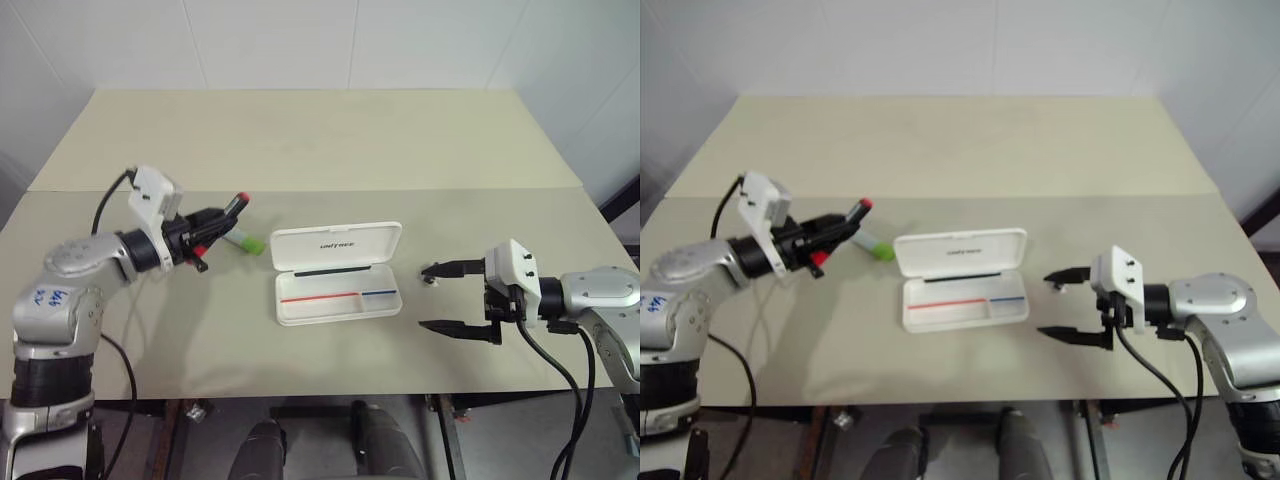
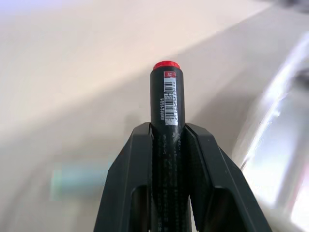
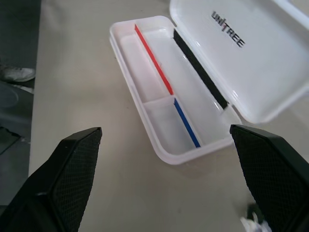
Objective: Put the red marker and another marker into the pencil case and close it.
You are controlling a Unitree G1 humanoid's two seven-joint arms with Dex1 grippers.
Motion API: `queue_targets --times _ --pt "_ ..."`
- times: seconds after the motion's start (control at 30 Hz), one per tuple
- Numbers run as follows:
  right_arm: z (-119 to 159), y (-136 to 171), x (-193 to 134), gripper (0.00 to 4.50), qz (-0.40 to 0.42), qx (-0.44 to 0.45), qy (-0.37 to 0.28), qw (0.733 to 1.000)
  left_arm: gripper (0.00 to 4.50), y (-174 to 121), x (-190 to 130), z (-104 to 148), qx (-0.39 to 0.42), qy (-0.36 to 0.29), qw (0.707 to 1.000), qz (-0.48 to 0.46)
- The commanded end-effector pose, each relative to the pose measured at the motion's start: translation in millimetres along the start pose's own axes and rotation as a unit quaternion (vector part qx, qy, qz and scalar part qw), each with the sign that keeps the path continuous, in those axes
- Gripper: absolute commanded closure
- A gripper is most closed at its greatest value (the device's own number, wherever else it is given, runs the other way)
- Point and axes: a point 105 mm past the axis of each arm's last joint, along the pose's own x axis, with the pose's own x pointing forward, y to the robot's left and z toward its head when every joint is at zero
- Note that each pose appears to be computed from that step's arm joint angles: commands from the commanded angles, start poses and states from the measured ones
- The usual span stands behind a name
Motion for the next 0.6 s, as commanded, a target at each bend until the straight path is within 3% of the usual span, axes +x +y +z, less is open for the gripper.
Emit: queue_targets --times 0.03,0.27,0.4,0.6 --pt "9.1 -4.7 -4.6 0.0 -0.018 -0.017 -0.017 1.0 3.89 -15.4 7.3 31.3 0.052 -0.053 0.994 -0.085" --pt "7.1 -2.5 -6.7 0.0 -0.026 -0.011 -0.024 0.999 3.89 -61.0 30.7 58.8 0.054 -0.075 0.963 -0.254" --pt "4.5 -4.1 -11.8 0.0 -0.039 0.0 -0.033 0.999 3.89 -86.0 44.4 55.1 0.058 -0.029 0.943 -0.328" --pt "2.4 -3.9 -22.7 0.0 -0.033 -0.007 -0.057 0.998 3.89 -118.5 66.9 47.8 0.041 -0.01 0.92 -0.39"
